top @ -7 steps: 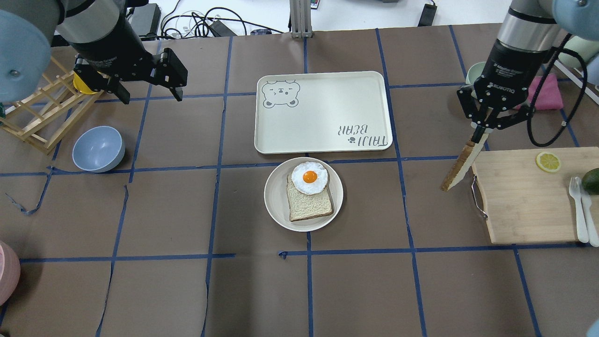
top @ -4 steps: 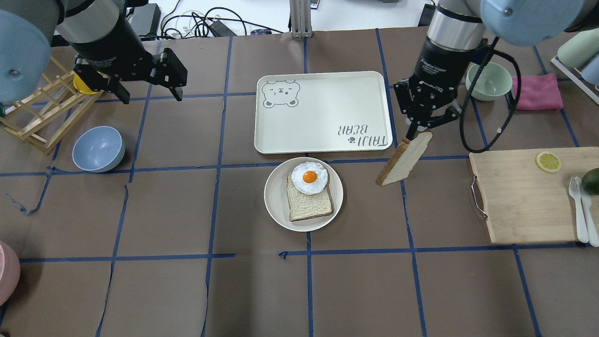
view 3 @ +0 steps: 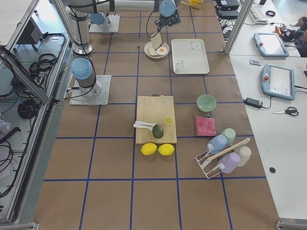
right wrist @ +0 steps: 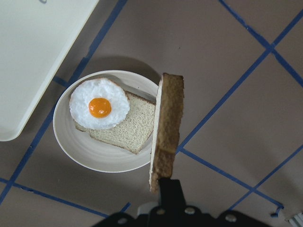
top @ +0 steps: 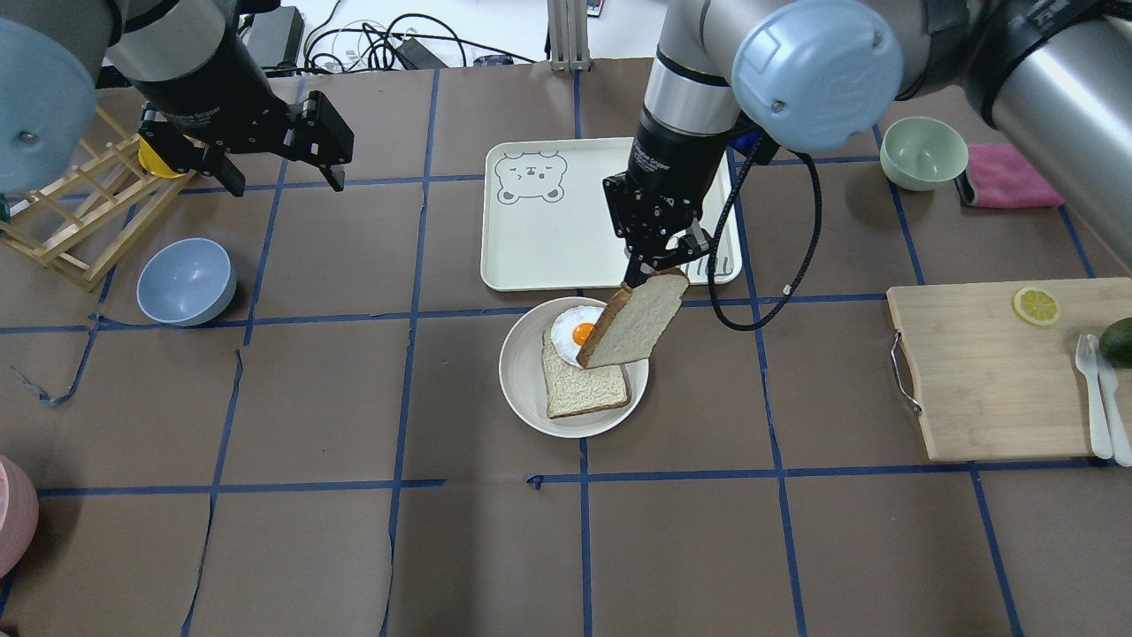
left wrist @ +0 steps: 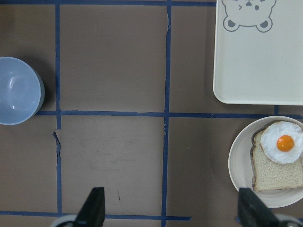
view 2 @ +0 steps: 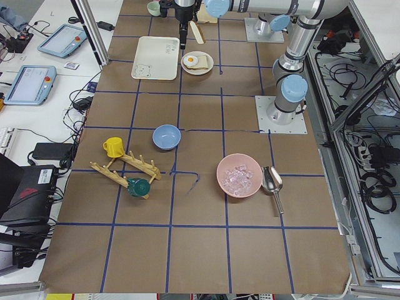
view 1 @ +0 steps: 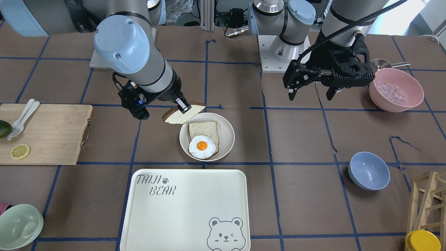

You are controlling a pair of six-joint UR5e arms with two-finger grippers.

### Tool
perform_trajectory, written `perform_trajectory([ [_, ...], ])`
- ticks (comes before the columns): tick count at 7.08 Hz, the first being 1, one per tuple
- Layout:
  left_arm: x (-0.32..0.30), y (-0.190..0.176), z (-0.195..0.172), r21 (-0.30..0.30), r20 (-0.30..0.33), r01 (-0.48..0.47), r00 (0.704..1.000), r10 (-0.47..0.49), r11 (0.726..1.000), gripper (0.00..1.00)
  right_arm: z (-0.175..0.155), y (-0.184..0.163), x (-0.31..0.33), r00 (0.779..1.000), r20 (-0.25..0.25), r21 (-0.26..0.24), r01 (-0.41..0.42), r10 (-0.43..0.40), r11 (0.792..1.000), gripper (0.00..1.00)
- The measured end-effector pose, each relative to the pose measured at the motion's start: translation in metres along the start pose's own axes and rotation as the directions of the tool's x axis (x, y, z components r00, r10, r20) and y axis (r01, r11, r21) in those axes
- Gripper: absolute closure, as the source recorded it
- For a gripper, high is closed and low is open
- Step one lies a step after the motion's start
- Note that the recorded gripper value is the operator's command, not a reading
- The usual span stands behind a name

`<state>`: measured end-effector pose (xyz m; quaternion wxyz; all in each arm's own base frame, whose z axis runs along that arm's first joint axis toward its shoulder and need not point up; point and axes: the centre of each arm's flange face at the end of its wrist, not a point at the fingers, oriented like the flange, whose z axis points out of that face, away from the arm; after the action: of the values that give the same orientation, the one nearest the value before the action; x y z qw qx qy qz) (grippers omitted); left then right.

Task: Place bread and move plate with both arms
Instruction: 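Lower the bread onto the egg on the plate and open the right gripper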

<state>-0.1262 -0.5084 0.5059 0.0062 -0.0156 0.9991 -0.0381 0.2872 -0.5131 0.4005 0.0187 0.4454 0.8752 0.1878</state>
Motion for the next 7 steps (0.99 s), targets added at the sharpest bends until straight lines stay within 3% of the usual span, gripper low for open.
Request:
perform_trajectory([
  [4,0.000,0.000,0.000,0.000,-0.001,-0.004,1.000,0.004,1.000,0.00,0.043,0.024,-0.015,0.997,-0.075,-0.011,0.029,-0.029,1.000,1.00],
  [7,0.000,0.000,0.000,0.000,-0.001,-0.005,1.000,0.005,1.000,0.00,0.071,0.010,-0.026,0.992,-0.120,0.041,0.056,-0.051,0.998,1.00],
])
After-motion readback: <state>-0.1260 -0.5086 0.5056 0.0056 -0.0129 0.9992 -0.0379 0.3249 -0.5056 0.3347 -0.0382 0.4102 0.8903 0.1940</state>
